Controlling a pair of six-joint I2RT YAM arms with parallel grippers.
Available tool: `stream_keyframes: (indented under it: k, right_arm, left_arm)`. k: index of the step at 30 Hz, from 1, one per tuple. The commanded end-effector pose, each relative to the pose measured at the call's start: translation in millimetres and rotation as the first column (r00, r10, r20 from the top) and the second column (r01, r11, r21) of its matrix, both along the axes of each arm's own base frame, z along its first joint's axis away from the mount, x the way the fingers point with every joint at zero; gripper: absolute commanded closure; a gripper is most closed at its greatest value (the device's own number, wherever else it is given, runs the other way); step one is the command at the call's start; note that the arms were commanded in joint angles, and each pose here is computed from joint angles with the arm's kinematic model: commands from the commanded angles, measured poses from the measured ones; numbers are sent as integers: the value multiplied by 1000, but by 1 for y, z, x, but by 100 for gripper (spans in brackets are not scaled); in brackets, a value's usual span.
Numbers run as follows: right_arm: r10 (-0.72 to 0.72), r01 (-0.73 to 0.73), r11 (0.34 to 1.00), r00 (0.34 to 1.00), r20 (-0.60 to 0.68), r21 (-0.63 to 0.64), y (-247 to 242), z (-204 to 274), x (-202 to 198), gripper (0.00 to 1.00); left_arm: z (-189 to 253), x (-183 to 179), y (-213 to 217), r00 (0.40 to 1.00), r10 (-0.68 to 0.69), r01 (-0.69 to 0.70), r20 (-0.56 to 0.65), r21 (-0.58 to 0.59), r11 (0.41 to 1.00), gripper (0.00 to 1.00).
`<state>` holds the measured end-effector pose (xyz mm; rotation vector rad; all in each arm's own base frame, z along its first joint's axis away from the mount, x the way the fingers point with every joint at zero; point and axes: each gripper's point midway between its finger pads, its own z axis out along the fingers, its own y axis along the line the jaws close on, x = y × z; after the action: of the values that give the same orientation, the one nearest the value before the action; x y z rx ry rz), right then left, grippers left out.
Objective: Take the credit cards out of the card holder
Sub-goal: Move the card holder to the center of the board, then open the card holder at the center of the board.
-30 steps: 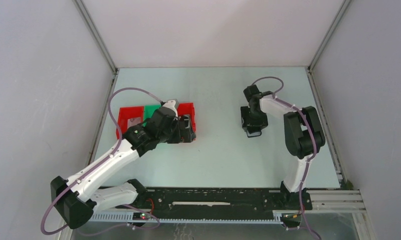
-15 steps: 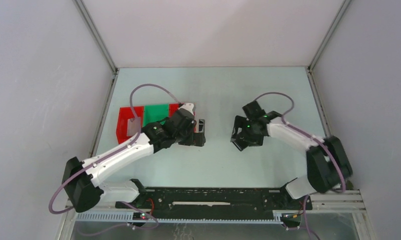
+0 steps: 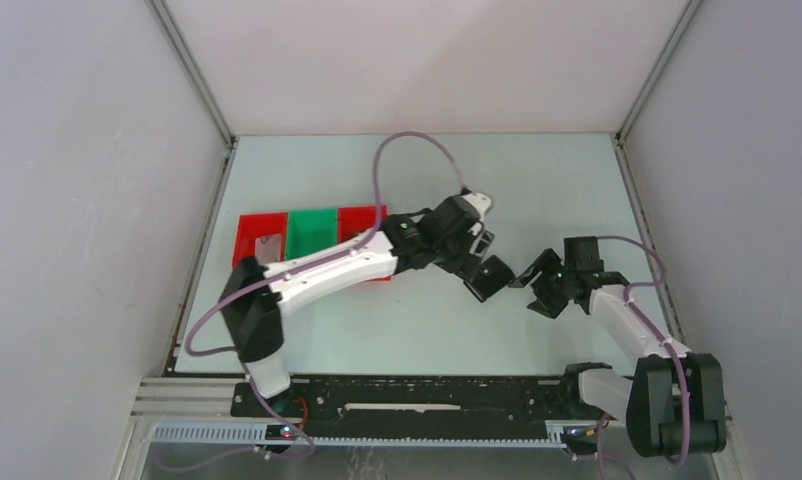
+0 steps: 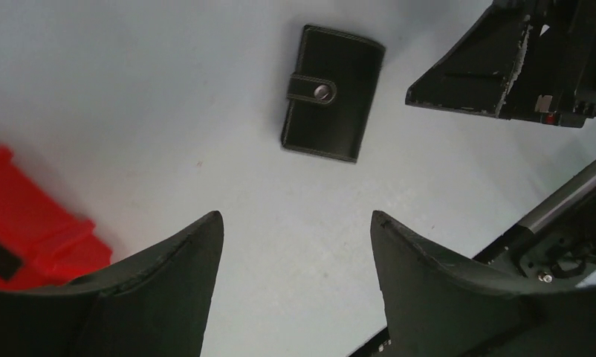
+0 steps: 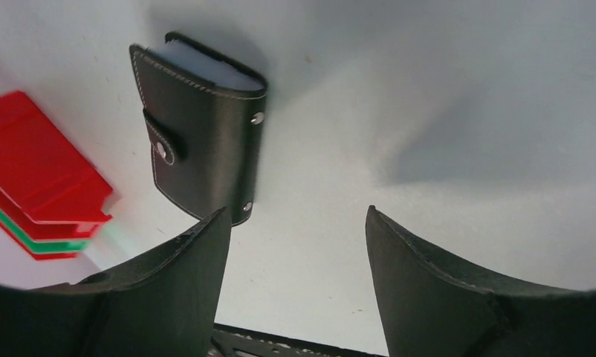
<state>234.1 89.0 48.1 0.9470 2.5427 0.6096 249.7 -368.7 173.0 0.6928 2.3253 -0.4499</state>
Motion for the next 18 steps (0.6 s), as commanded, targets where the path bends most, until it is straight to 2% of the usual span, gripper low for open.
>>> stream_keyframes:
  k: [1, 3, 8, 18]
  right_arm:
    - [-103, 96, 987, 994, 45, 129, -10, 12, 5, 24]
    - [-107, 103, 986, 994, 24, 131, -19, 8, -3, 24]
    - [-147, 142, 981, 989, 23, 132, -38, 7, -21, 24]
    - [-158, 147, 975, 986, 56, 164, -41, 14, -25, 23]
  left_arm:
    - [6, 5, -35, 988, -134, 128, 73, 79, 989, 24]
    - [0, 4, -51, 985, -159, 151, 71, 100, 983, 28]
    - [-23, 10, -81, 978, -199, 186, 66, 158, 970, 29]
    - [-62, 35, -106, 973, -214, 187, 83, 257, 948, 34]
